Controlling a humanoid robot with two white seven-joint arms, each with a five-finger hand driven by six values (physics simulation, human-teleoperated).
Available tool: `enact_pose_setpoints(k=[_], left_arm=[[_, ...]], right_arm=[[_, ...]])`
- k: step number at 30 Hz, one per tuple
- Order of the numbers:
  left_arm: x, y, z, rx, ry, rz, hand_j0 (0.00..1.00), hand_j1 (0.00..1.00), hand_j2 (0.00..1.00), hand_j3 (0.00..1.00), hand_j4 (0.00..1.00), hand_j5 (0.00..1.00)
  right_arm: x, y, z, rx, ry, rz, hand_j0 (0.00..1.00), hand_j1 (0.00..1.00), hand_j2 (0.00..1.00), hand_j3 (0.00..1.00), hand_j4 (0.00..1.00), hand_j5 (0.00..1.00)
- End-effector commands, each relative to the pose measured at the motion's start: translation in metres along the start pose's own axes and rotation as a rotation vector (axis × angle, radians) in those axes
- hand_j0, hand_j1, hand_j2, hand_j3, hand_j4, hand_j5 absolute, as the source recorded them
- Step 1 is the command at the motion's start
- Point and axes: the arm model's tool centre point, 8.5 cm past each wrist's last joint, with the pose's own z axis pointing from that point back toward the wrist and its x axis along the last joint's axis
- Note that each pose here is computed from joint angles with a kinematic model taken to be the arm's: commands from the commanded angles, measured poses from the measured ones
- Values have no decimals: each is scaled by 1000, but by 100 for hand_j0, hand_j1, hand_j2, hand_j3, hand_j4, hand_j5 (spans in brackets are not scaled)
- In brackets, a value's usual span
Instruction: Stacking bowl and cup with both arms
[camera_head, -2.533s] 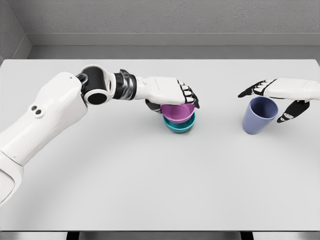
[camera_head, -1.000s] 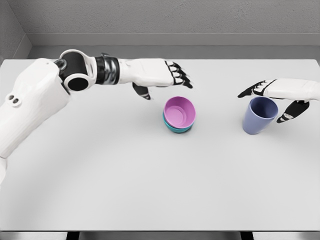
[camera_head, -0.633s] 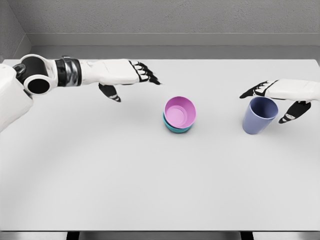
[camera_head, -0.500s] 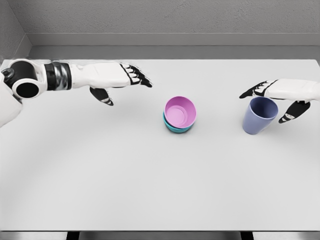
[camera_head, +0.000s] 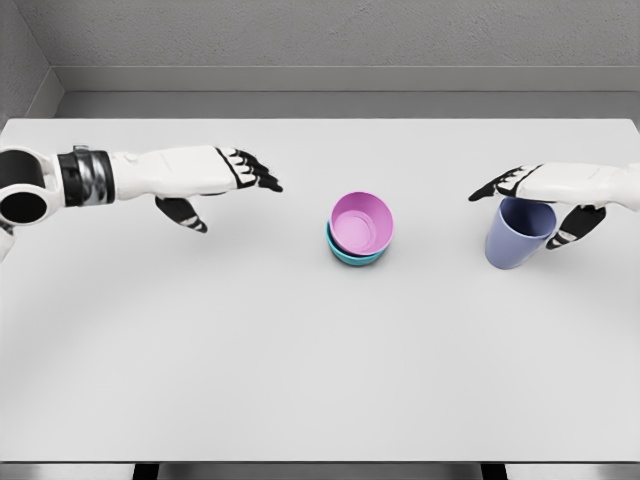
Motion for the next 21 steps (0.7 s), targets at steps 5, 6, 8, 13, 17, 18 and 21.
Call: enact_pose_setpoints(k=[5,6,8,13,17,18,21], left_arm=[[-19,0,39,54,91,30,100,100,100,100,100,100],[-20,1,41,63,99,32,100,100,100,100,100,100],[-21,1,45,79,105,39,100,100,100,100,100,100],[-23,-4,50,64,119,44,100,100,100,100,100,100],[-26,-6,58,60,136,46,100,100,100,100,100,100],[-26,-7,58,61,136,47,100,100,100,100,100,100],[-28,-5,59,66,141,50,100,100,100,100,100,100]], right_arm=[[-1,3,-4,3,-3,-13,100,100,100,100,100,100],[-1,3,-4,6,0,-9,100,100,100,100,100,100],[-2,4,-4,13,8,-2,100,100,100,100,100,100],[-2,4,-4,16,11,0,100,100,100,100,100,100],[-3,4,-3,15,12,2,94,94,94,94,94,94],[-3,4,-2,16,12,3,94,94,94,94,94,94],[-3,4,-1,17,13,5,93,93,93,93,93,93]])
